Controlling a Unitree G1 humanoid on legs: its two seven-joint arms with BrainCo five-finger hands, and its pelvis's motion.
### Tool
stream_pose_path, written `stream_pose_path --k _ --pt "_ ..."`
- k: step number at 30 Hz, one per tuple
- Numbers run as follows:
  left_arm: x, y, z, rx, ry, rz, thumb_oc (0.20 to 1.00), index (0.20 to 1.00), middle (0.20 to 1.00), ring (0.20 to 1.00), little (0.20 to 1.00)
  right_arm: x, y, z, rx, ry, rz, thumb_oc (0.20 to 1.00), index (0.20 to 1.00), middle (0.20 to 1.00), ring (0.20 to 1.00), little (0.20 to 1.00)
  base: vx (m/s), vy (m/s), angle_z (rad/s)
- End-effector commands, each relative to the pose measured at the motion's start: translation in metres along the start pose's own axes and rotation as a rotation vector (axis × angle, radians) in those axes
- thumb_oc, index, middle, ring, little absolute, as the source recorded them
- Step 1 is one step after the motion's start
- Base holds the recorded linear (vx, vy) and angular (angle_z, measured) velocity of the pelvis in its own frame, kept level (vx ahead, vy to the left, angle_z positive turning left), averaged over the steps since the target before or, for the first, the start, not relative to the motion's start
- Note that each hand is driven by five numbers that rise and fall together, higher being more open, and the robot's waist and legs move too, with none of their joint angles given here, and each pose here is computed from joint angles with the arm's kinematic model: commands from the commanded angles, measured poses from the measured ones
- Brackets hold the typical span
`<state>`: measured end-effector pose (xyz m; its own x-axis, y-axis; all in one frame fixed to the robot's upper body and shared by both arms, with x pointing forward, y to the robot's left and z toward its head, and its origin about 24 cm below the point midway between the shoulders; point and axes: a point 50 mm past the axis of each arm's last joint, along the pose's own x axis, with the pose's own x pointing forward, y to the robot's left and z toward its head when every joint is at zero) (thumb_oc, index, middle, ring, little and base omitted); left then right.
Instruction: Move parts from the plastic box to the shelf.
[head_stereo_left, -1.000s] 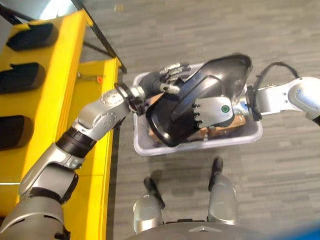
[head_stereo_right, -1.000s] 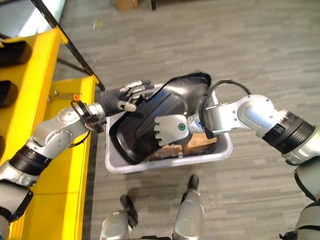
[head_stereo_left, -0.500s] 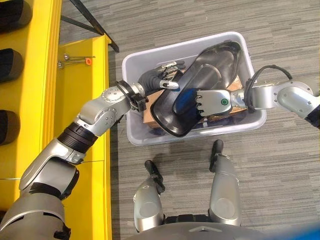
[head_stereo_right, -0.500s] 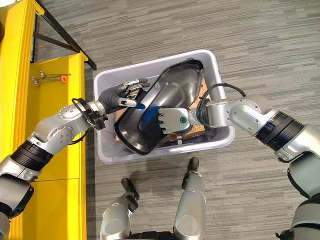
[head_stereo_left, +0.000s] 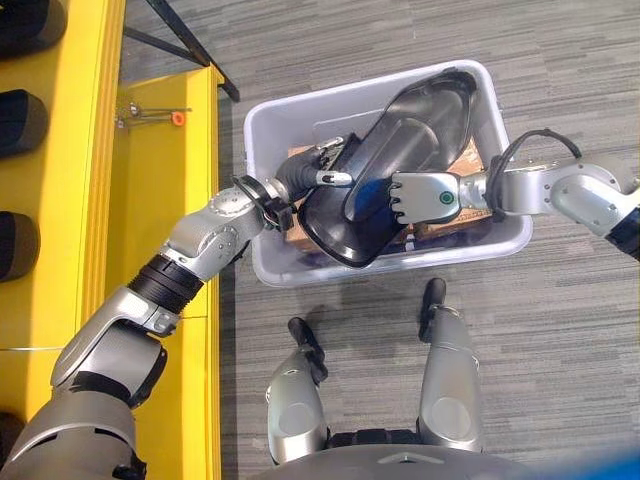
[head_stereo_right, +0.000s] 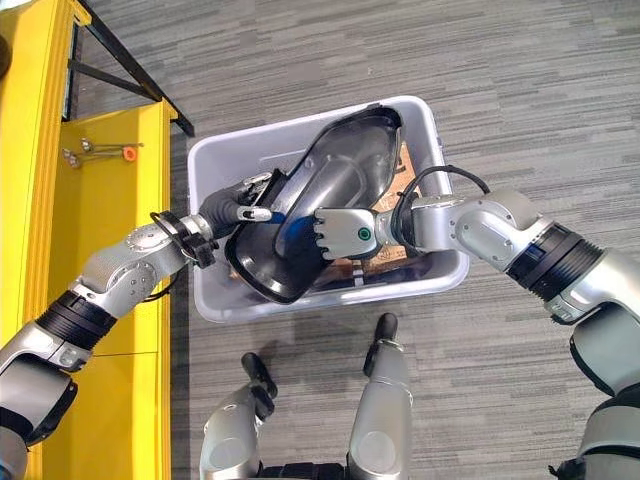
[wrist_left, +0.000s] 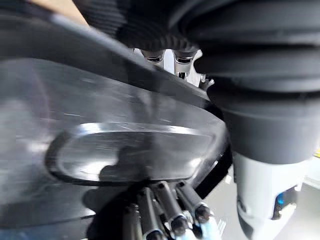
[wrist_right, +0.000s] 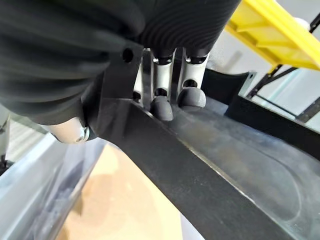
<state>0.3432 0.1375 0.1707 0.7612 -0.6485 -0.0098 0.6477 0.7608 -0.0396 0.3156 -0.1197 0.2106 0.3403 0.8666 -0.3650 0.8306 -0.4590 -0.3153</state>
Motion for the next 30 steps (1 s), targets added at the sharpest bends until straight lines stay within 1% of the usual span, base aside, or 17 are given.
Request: stream_pose_path --k 1,6,7,15,16,17,18,19,21,25,30 --pt "-0.002 0.001 0.009 0.032 -0.075 0.017 1.0 1.0 1.0 1.0 1.0 0.002 -0.038 -0.055 -0.169 0.209 -0.129 0.2 0.2 0.2 0.2 0.2 -0.03 -0.021 0.0" --pt "0.002 0.003 -0.002 0.068 -0.028 0.008 1.0 1.0 1.0 1.0 1.0 0.008 -0.04 -0.058 -0.213 0.202 -0.123 0.2 0.2 0.2 0.2 0.2 -0.04 -0.017 0.02" --pt "0.005 -0.001 -0.003 0.063 -0.017 -0.034 1.0 1.0 1.0 1.0 1.0 0.01 -0.042 -0.061 -0.218 0.211 -0.124 0.2 0.2 0.2 0.2 0.2 0.0 0.0 0.0" --pt "0.016 -0.018 -0.009 0.098 0.02 -0.126 1.0 1.0 1.0 1.0 1.0 0.018 -0.048 -0.063 -0.237 0.193 -0.139 0.2 0.2 0.2 0.2 0.2 0.0 0.0 0.0" --pt "0.016 -0.02 -0.009 0.099 0.019 -0.136 0.925 0.925 0.925 0.925 0.925 0.019 -0.05 -0.063 -0.241 0.187 -0.139 0.2 0.2 0.2 0.2 0.2 0.0 0.0 0.0" --pt "0.018 -0.023 -0.007 0.1 0.013 -0.152 0.57 0.57 0.57 0.57 0.57 0.021 -0.051 -0.062 -0.241 0.176 -0.142 0.2 0.2 0.2 0.2 0.2 0.0 0.0 0.0" --pt "0.02 -0.026 -0.006 0.109 0.006 -0.175 0.507 0.507 0.507 0.507 0.507 0.022 -0.053 -0.062 -0.24 0.166 -0.145 0.2 0.2 0.2 0.2 0.2 0.0 0.0 0.0" --pt "0.023 -0.032 -0.002 0.123 -0.005 -0.203 0.206 0.206 0.206 0.206 0.206 0.024 -0.054 -0.061 -0.24 0.156 -0.148 0.2 0.2 0.2 0.2 0.2 0.0 0.032 0.0" --pt "0.027 -0.042 0.003 0.117 -0.024 -0.254 0.2 0.2 0.2 0.2 0.2 0.025 -0.053 -0.062 -0.242 0.148 -0.149 0.2 0.2 0.2 0.2 0.2 0.0 0.035 0.0" --pt "0.031 -0.056 0.008 0.092 -0.04 -0.302 0.2 0.2 0.2 0.2 0.2 0.028 -0.052 -0.063 -0.246 0.16 -0.145 0.2 0.2 0.2 0.2 0.2 0.0 0.004 -0.02" --pt "0.033 -0.065 0.009 0.058 -0.052 -0.317 0.2 0.2 0.2 0.2 0.2 0.031 -0.052 -0.061 -0.248 0.161 -0.148 0.2 0.2 0.2 0.2 0.2 0.0 0.0 0.0"
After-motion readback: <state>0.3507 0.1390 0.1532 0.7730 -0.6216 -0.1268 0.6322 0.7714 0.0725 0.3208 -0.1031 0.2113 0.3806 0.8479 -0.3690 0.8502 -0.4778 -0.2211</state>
